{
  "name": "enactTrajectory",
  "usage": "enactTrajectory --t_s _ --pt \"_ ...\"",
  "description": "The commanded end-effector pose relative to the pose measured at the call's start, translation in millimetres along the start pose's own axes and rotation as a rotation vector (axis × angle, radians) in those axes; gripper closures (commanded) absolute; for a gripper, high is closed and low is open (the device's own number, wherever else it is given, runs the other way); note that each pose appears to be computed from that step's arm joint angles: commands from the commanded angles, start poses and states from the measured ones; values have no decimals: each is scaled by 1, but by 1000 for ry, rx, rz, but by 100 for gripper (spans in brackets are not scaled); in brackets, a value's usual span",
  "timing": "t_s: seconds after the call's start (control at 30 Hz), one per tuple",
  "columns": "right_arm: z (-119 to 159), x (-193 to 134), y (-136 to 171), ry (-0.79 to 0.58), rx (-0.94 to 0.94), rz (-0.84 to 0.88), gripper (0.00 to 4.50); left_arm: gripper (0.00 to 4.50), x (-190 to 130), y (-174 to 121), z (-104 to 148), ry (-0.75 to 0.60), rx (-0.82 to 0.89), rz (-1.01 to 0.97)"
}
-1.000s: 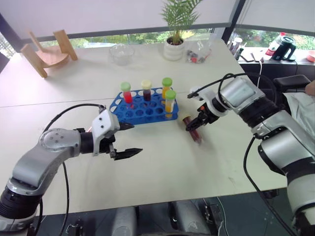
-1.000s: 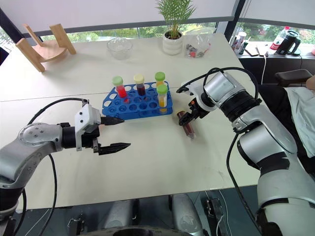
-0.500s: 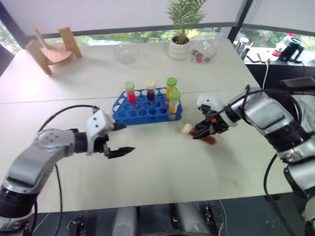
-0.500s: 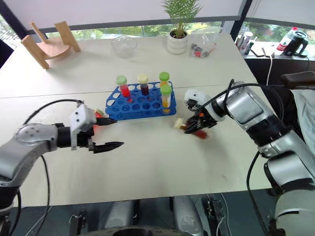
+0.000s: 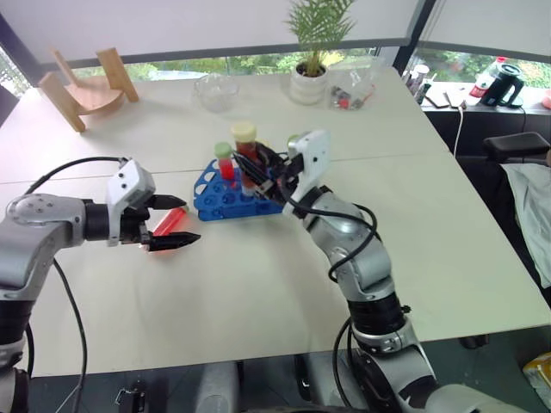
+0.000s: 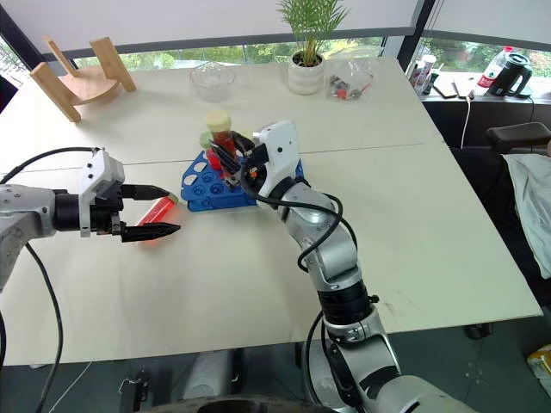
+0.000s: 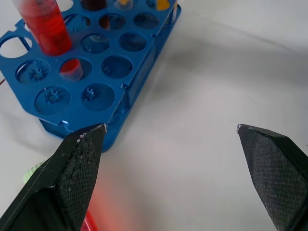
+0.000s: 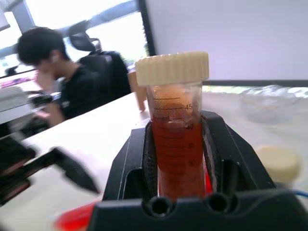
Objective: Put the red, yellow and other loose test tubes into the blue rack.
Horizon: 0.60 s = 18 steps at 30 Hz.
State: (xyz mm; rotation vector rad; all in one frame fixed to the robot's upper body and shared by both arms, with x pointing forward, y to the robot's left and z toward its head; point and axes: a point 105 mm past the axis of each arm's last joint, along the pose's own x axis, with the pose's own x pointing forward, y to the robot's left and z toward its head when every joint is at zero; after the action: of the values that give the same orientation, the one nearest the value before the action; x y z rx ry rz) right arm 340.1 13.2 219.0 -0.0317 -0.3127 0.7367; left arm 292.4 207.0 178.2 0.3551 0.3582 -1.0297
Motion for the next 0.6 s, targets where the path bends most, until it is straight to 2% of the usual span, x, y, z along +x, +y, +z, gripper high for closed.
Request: enactTrajectory --t_s 0.03,0.23,0.6 --pt "-13 4 -10 10 -85 -101 364 0 1 -2 6 16 38 -12" --pt "-36 3 -14 70 -84 -110 364 0 5 -1 5 11 46 -2" --pt "-49 5 -15 89 -84 -123 364 0 7 0 1 3 40 25"
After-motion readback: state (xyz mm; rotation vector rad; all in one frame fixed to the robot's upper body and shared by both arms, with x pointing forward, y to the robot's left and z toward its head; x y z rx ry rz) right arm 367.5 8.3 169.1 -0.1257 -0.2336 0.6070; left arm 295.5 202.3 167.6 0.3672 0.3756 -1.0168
